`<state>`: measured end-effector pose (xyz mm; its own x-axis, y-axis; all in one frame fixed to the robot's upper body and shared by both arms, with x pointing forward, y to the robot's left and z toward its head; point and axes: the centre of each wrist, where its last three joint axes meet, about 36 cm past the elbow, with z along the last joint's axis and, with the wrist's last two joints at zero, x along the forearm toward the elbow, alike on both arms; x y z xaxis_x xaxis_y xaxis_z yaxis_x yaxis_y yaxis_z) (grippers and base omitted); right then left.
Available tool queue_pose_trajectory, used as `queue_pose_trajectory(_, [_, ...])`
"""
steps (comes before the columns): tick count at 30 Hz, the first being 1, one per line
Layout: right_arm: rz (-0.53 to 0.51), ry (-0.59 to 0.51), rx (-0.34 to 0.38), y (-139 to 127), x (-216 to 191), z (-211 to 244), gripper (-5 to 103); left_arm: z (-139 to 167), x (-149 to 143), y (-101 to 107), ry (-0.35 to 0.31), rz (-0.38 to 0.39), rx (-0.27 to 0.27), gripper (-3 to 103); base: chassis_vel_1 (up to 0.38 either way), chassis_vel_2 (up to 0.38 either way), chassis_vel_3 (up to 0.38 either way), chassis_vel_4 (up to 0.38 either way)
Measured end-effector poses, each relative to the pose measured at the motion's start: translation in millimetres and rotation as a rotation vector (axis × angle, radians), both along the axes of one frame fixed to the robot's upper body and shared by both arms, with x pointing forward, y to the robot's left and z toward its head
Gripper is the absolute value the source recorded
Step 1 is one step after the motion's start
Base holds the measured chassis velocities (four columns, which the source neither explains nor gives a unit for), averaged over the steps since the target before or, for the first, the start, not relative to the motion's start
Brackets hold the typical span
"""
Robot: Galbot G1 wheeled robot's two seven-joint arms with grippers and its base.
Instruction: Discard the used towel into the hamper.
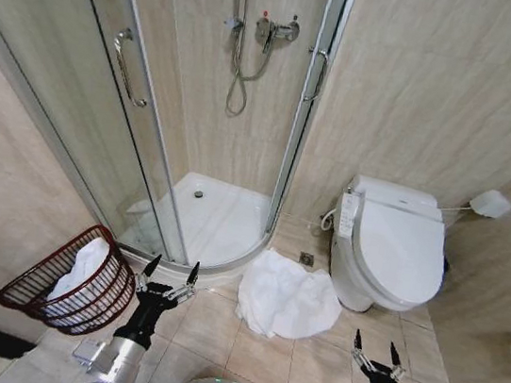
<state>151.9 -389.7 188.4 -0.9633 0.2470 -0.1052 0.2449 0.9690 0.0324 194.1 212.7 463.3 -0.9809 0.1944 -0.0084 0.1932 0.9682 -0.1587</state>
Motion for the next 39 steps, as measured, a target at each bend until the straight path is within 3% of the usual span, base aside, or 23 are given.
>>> queue_pose_trajectory(6, [-0.004,-0.005,-0.009,-3,3,-2,100,0,0,0,0.0,0.0,0.0,100,-0.013,-0.02,-0.021,-0.009])
queue_pose_trajectory(9, [-0.016,0.004,-0.078,-6,6,-4,100,0,0,0,0.0,0.0,0.0,100,-0.048,-0.05,-0.042,-0.057])
queue_pose_trajectory(12, [-0.03,0.007,-0.102,-6,7,-4,100,0,0,0,0.0,0.0,0.0,100,-0.016,-0.016,-0.014,-0.021])
queue_pose_trajectory(21, [-0.003,-0.009,-0.049,2,9,3,100,0,0,0,0.0,0.0,0.0,100,-0.018,-0.013,-0.007,-0.01])
queue_pose_trajectory(39, [0.006,-0.008,-0.025,3,5,-1,100,0,0,0,0.0,0.0,0.0,100,0.0,0.0,0.0,0.0])
